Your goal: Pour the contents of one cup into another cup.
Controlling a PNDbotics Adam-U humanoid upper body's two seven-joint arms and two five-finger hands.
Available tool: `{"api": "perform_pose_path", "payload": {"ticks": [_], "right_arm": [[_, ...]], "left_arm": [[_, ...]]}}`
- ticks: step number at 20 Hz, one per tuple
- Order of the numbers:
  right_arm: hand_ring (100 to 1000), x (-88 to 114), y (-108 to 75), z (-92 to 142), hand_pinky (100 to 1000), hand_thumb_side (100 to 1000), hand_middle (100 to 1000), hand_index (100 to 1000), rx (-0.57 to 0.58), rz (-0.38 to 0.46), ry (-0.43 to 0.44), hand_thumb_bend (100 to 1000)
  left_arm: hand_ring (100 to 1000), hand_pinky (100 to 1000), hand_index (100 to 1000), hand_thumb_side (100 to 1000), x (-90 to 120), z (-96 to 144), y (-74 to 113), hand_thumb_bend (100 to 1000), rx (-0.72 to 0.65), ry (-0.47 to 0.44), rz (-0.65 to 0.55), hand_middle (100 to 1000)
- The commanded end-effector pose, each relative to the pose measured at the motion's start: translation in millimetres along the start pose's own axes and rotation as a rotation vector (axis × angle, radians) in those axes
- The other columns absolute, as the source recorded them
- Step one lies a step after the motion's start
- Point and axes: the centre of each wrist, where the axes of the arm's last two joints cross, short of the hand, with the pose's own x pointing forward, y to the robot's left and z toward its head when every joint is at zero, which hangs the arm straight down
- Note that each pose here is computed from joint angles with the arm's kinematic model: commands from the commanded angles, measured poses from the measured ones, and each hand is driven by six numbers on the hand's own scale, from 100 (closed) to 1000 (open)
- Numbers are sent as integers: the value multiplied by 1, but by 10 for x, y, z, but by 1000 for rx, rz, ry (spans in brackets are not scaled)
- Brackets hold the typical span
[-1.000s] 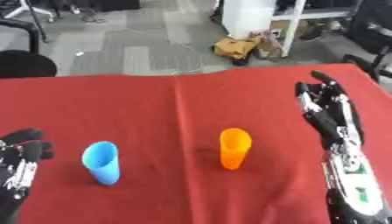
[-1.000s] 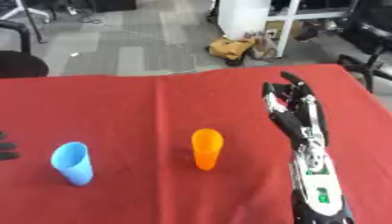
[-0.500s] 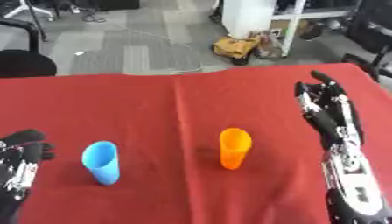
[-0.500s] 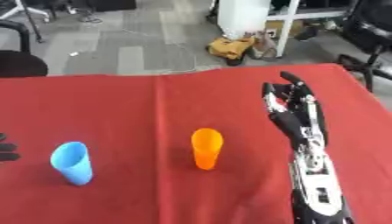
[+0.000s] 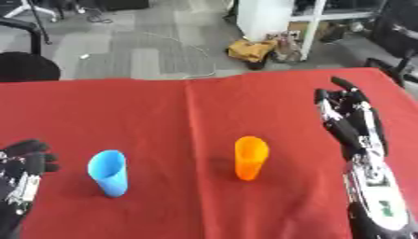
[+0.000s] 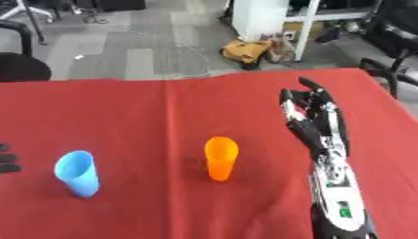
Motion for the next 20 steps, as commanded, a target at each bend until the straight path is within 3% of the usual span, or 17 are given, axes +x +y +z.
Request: {"api": "perform_pose_path", "payload": {"ticks": [1,20], "right_arm": [[801,89,-28,-63,861,283,494,823,7,6,-37,258],[805,86,-34,-61,862,283,495,825,6,9,-36,247]], "left_arm": [[642,615,729,435,40,-28,11,352,-9,-16,-8,642],[638,615,734,439,40,-25,12,335,-20,-20,-5,642]]}}
